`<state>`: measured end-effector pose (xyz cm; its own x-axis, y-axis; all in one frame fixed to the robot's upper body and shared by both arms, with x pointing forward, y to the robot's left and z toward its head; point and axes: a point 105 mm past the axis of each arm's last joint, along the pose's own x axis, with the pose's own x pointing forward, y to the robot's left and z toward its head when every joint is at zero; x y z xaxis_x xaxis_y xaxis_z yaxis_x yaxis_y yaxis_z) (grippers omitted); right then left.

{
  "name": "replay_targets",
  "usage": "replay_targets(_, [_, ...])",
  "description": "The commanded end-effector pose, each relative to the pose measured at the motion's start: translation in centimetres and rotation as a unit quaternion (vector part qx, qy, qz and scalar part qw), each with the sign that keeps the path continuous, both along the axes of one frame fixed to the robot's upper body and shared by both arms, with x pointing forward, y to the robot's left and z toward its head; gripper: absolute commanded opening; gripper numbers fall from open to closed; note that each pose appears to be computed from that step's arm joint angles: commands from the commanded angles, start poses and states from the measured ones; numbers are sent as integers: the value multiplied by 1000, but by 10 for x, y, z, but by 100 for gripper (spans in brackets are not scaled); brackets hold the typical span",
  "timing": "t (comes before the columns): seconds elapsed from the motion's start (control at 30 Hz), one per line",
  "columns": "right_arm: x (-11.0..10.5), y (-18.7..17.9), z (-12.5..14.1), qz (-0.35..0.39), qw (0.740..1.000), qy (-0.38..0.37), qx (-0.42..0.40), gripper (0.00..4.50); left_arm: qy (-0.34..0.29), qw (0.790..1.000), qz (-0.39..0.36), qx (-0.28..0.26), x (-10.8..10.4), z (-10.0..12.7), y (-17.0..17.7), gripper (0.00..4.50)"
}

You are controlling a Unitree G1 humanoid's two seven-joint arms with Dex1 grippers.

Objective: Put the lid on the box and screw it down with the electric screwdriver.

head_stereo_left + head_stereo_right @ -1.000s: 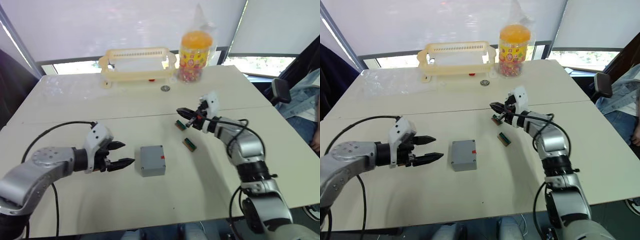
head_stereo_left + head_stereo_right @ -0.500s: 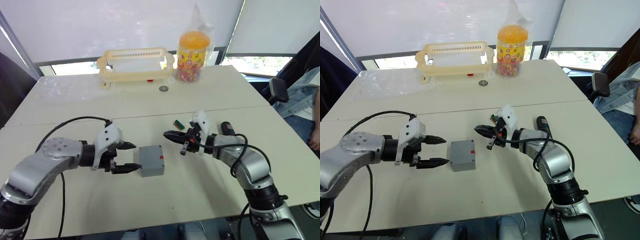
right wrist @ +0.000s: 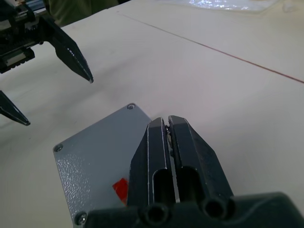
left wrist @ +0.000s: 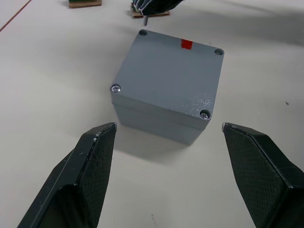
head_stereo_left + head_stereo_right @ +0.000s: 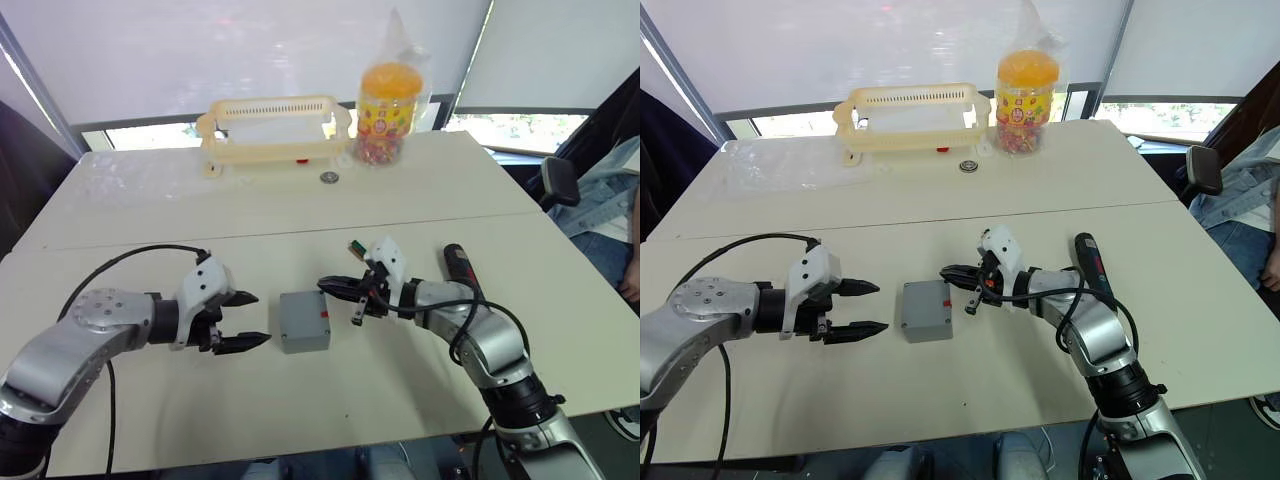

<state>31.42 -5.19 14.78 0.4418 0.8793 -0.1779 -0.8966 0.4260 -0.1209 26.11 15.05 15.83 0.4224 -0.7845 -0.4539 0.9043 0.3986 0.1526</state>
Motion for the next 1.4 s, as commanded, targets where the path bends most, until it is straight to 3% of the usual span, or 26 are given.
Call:
replay_targets(0.03, [-1,2,4,5,1000,-16,3,2,-25,1000,0,4,0,9,0,368])
replay_targets(0.73, [8,4,-11,5,1000,-19,-24,2,-26,1000,10,4,1,6,2,368])
replay_targets(0.83, [9,3,-6,0,999,-27,-18,87,-25,1000,11,4,1,5,2,368])
replay_targets(1.0, [5,4,10,10,999,-45,3,339,-23,1000,14,2,3,5,3,368])
replay_targets(1.23, [-12,-3,45,33,997,-62,39,339,-24,1000,10,-14,8,14,3,368])
replay_targets(1.37, [-10,-45,87,-19,998,4,61,339,-29,998,-27,-48,6,43,-6,368])
replay_targets(1.4, [-6,-59,93,-47,998,11,51,365,-30,997,-41,-53,4,49,-10,368])
